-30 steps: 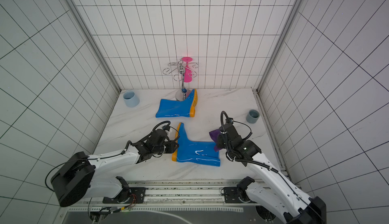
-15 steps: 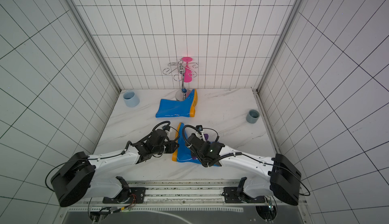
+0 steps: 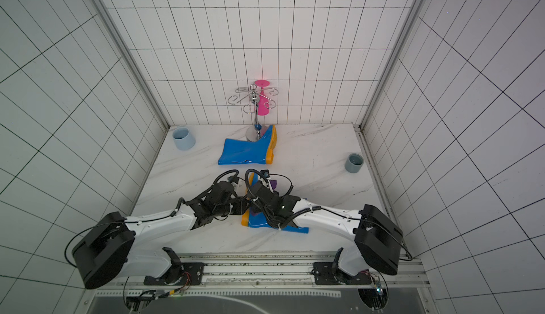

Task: Wipe the rubber boots with a cloth
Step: Wipe the dirt off the rubber boot.

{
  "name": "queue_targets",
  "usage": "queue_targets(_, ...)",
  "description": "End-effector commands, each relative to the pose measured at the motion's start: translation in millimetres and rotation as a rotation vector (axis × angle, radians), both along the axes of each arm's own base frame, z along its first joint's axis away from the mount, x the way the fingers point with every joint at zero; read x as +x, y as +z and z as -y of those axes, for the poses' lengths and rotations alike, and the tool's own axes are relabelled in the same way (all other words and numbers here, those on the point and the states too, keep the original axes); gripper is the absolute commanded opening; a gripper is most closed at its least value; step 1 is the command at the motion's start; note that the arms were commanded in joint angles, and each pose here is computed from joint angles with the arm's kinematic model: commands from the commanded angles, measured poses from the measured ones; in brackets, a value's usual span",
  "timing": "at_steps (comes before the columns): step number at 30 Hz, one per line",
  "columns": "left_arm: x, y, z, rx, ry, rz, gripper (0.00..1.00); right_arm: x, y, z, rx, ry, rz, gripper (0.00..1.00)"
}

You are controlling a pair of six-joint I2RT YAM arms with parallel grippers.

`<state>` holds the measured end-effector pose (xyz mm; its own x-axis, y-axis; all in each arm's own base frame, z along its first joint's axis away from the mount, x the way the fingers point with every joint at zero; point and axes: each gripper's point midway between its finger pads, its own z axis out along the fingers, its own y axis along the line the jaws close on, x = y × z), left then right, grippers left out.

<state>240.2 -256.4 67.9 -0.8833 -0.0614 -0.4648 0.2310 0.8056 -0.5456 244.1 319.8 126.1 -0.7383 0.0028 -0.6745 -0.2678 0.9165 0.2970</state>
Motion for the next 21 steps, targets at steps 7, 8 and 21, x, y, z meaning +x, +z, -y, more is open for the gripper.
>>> queue_targets(7, -28.5, -45.8, -12.9, 0.077, -0.026, -0.149, 0.17, -22.1, -42.9, 5.6, 0.002, 0.005, -0.127, 0.0)
queue_targets(8, -28.3, -47.0, -13.6, 0.079, -0.025, -0.151, 0.17, -25.3, -49.1, 12.1, -0.019, -0.003, -0.143, 0.0)
queue_targets(21, -29.7, -62.0, -27.6, 0.091, -0.004, -0.189, 0.16, -40.6, -82.0, 109.0, -0.19, -0.155, -0.231, 0.0)
